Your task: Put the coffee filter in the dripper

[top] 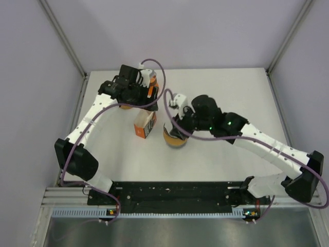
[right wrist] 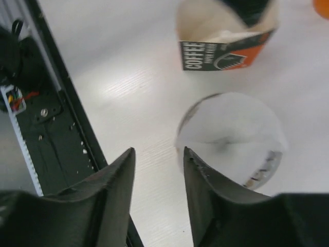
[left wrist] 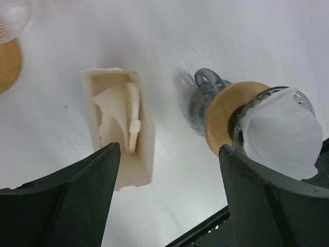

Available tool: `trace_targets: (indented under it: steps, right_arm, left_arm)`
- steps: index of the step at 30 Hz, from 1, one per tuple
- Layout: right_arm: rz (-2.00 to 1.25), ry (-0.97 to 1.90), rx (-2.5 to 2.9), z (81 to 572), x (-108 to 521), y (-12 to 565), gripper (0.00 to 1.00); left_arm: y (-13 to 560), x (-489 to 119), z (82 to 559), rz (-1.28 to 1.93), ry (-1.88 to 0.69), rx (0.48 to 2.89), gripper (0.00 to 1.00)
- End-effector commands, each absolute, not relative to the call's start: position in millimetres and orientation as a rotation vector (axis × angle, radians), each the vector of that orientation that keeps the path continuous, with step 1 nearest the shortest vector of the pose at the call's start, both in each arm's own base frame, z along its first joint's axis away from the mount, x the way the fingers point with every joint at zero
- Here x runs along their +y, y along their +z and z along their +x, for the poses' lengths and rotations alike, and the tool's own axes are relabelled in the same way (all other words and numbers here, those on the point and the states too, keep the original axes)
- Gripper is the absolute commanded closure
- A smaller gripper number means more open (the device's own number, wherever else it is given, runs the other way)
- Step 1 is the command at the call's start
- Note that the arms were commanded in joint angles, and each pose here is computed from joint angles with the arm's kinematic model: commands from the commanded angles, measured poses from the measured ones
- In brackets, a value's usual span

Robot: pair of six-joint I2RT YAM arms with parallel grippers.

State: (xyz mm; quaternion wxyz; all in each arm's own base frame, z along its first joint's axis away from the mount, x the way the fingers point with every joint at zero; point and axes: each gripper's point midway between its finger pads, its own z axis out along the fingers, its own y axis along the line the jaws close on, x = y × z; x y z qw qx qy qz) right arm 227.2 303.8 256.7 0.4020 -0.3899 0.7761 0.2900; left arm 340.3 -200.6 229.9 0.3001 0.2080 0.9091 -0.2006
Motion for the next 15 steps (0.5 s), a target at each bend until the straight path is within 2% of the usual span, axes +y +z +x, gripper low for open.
trace_targets:
  steps: [1,7,9,15]
  right_arm:
    - [-1.271,0.671,1.744,183.2,346.6,272.9,0.62]
    - [-1.539,0.41,1.795,177.5,383.7,206.8,0.91]
    - [-1.616,0.328,1.803,177.9,391.8,186.8,0.98]
    - [-1.701,-0.05,1.807,208.8,395.4,134.2,1.0]
  left_arm:
    - [262.1,-164.9,356.3,0.438,-0.469,2.327,0.17]
    - [270.4,-125.4,365.6,0.327,-0.416,2.305,0.16]
    - [273.1,-115.9,367.0,0.304,-0.401,2.29,0.16]
    - [269.6,-99.3,367.3,0.256,-0.393,2.283,0.16]
